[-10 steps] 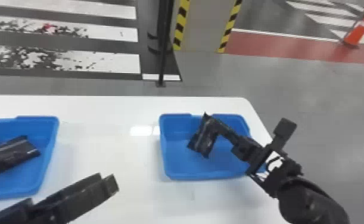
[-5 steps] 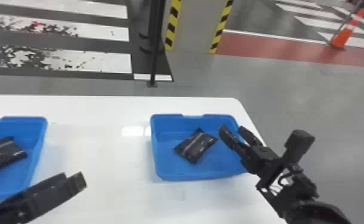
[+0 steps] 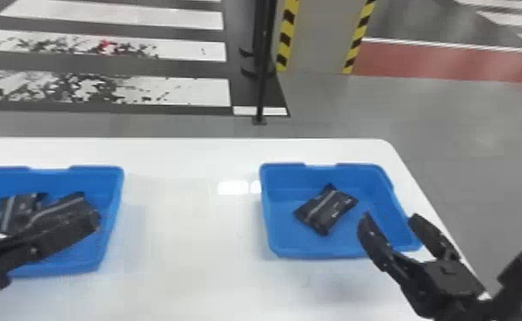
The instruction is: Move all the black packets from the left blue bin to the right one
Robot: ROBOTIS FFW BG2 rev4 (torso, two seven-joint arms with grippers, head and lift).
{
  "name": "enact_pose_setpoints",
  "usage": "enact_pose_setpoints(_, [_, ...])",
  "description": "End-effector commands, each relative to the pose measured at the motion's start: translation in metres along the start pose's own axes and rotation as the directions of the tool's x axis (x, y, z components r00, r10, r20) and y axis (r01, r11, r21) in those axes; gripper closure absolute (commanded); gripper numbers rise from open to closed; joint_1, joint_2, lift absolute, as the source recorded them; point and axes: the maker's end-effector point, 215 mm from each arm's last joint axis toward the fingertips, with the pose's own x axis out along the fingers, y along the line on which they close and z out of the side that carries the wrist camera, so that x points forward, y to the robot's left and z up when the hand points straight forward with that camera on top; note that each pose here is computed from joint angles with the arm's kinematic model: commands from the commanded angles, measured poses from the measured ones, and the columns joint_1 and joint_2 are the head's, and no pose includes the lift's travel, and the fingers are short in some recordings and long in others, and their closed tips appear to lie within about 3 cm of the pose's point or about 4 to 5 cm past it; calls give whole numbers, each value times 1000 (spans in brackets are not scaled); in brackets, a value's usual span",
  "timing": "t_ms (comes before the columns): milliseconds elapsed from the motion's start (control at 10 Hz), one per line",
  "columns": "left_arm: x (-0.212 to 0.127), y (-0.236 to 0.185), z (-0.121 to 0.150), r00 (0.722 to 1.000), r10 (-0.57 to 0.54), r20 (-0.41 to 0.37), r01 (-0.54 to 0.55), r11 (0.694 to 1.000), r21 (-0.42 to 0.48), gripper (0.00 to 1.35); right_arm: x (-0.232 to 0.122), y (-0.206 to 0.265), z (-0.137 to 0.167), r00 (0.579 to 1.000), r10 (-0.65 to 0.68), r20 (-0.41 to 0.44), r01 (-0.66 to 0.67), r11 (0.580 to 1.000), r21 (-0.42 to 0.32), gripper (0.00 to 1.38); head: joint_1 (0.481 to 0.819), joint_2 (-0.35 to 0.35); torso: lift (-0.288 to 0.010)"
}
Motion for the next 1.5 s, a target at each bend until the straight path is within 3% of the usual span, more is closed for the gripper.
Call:
enact_pose_setpoints(0, [-9, 51, 14, 990, 141, 0, -141, 990, 13, 226, -15, 28, -17, 998, 43, -35, -41, 997, 71, 142, 695, -49, -154])
enact_pose_setpoints(300, [-8, 125, 26, 949, 314, -35, -314, 949, -1, 229, -35, 53, -51, 989, 83, -120, -64, 986, 152, 144, 695, 155, -154])
enact_pose_setpoints(600, [6, 162, 49, 900, 429, -80, -423, 902, 85, 226, -38, 61, -61, 985, 99, -145, -72, 981, 182, 144, 695, 248, -154])
enact_pose_setpoints(1000, [43, 184, 35, 841, 511, -176, -483, 857, 179, 223, -36, 64, -65, 983, 109, -148, -75, 974, 216, 144, 695, 246, -154])
enact_pose_setpoints(1300, [71, 186, 13, 806, 535, -252, -478, 840, 255, 234, -35, 64, -68, 983, 112, -148, -76, 970, 231, 144, 695, 226, -154])
enact_pose_setpoints(1400, [69, 194, 10, 784, 561, -263, -502, 824, 263, 311, -35, 64, -69, 982, 116, -148, -79, 968, 236, 144, 695, 219, -154])
